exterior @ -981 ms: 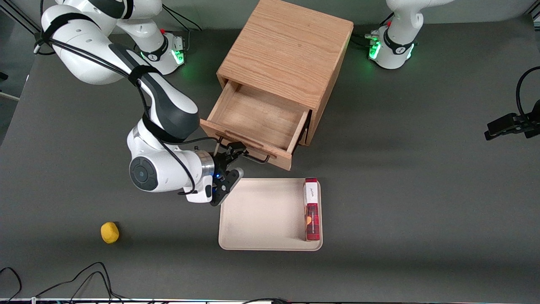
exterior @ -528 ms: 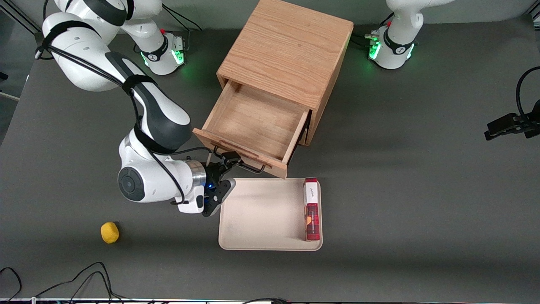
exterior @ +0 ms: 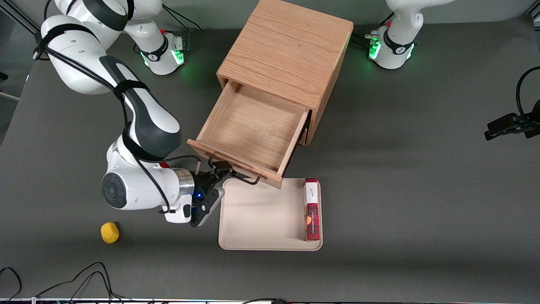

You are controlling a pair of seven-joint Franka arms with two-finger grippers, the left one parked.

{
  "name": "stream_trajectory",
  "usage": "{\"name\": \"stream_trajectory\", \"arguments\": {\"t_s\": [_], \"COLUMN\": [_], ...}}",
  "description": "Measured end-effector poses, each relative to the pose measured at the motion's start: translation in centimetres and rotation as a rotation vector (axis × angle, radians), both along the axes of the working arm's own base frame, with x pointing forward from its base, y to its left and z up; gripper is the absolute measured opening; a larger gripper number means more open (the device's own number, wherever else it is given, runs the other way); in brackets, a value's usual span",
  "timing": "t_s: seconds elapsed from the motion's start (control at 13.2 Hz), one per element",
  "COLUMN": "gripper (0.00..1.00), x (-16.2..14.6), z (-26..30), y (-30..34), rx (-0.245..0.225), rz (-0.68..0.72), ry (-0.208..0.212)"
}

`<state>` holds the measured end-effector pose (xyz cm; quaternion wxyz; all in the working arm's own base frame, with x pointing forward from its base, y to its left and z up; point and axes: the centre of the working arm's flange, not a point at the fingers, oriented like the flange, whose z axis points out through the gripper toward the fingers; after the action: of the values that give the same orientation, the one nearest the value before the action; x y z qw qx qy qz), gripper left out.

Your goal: Open upper drawer

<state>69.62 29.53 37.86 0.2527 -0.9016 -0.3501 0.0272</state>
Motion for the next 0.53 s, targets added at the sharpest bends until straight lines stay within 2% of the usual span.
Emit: {"name": "stream_trajectory", "arguments": {"t_s": [0.38, 0.53], "gripper": [1.0, 1.0], "x": [1.7, 2.0], "z": [0.3, 0.0], "y": [-1.1, -1.1], "rx": [0.012, 0.012], "rz": [-0.043, -0.049], "ry": [-0.052, -0.058]}}
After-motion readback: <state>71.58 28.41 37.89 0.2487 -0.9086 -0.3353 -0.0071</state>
